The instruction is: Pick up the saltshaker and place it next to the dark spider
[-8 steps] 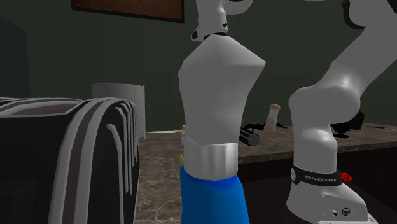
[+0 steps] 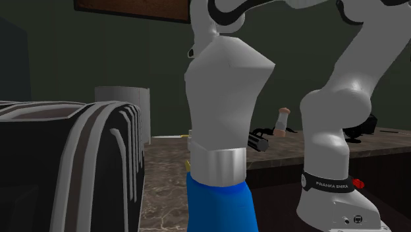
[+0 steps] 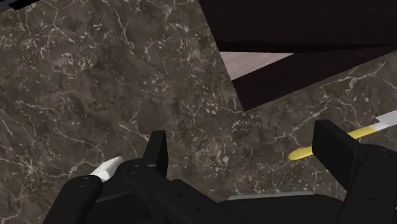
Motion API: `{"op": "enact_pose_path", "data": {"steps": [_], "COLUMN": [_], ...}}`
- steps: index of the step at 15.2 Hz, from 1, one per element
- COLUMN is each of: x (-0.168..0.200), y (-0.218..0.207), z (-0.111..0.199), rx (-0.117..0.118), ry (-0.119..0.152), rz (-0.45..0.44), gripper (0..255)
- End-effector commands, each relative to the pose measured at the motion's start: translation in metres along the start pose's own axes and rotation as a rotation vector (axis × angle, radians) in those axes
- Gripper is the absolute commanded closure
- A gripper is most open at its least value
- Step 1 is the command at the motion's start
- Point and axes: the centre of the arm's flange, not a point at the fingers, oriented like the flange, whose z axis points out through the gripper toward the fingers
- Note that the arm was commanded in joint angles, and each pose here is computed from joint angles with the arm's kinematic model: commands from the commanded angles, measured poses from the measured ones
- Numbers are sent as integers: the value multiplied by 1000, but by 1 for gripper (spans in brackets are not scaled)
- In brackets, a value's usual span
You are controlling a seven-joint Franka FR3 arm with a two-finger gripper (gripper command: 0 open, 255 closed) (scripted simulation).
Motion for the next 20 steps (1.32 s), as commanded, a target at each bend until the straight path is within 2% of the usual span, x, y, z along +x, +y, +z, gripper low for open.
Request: {"op": "enact_pose_path", "data": {"steps": [1,18,20], "x": [16,156,156], "y": [19,171,172], "z": [10,106,112], "rx": [0,4,4], "ry": [-4,-41,-42], "rz": [-4,-26,-27], "gripper": [0,0,0]}}
